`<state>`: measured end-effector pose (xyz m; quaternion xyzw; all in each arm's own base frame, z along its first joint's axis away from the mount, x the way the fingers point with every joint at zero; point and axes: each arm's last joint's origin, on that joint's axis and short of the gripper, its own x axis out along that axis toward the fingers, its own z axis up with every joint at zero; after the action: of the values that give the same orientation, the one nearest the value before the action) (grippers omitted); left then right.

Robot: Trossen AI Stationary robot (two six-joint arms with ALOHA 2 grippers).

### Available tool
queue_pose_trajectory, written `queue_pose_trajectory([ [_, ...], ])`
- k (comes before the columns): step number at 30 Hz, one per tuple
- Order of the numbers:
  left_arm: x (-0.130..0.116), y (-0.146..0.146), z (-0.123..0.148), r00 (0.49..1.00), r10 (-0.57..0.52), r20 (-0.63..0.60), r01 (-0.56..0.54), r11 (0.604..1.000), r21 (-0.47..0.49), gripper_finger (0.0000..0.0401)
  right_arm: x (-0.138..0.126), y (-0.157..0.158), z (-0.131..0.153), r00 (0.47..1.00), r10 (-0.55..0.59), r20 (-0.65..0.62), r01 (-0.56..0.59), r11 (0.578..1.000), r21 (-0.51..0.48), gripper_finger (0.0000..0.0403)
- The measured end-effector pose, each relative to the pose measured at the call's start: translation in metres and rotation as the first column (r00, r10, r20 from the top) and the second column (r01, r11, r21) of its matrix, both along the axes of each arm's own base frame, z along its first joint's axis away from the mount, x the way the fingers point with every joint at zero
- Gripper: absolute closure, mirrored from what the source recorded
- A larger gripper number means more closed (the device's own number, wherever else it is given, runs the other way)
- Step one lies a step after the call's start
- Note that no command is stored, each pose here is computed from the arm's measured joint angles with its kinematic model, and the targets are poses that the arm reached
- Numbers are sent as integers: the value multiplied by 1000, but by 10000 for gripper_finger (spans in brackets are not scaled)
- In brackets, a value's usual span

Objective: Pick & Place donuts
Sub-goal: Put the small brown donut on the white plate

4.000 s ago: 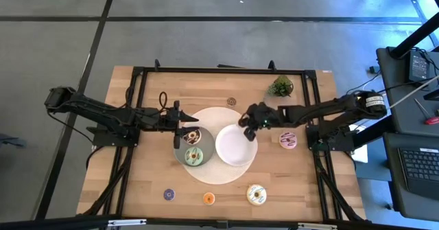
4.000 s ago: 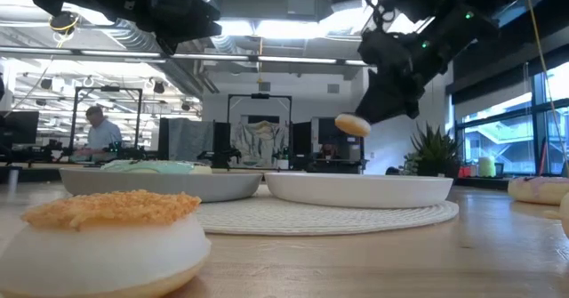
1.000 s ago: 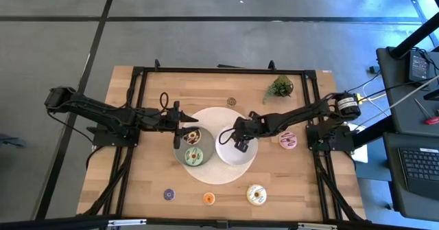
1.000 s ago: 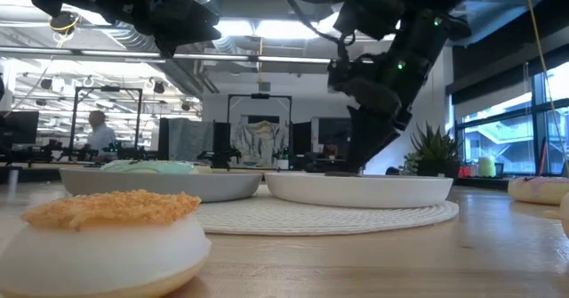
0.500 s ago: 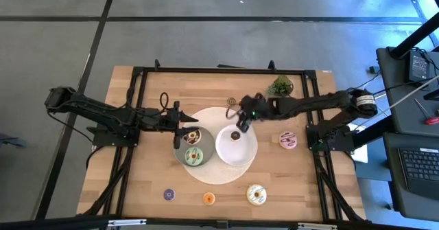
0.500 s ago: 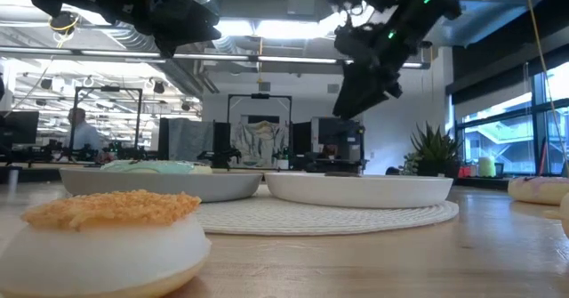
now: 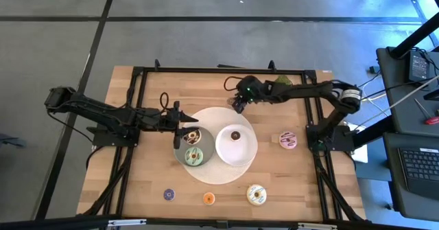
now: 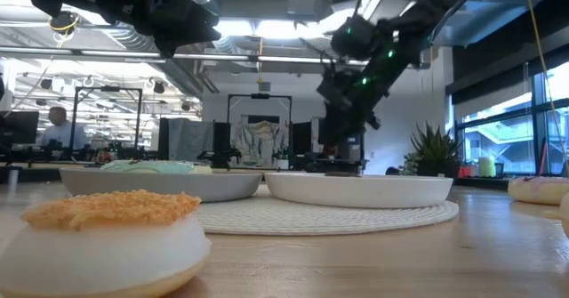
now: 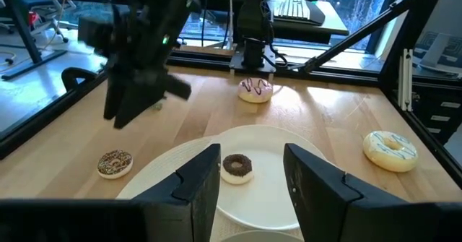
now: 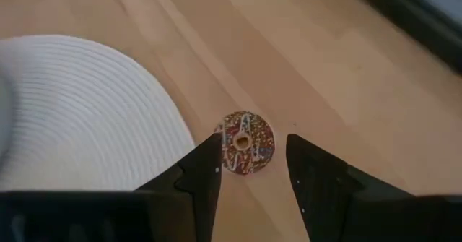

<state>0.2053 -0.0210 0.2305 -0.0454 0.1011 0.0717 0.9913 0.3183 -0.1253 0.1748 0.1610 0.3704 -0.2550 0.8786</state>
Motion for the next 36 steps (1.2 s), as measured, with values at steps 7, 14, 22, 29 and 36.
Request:
queue_pose_trajectory([
  [7,0,0,0,1000,1,-2,-1,1000,1,255,11,-6,-30,1000,14,-19,-13,1000,14,246],
  [14,0,0,0,1000,1,-3,-1,1000,1,252,30,-17,-37,999,-26,-44,27,999,20,246],
  [22,0,0,-1,1000,1,-12,-1,1000,2,254,37,-21,-44,978,-54,-202,53,999,-10,246],
  [29,0,0,-2,1000,-3,-21,3,1000,20,253,35,-20,-47,973,-63,-222,62,998,-14,246],
  [36,0,0,-2,1000,-2,-21,3,1000,21,253,34,-20,-48,973,-56,-223,57,998,-4,252],
])
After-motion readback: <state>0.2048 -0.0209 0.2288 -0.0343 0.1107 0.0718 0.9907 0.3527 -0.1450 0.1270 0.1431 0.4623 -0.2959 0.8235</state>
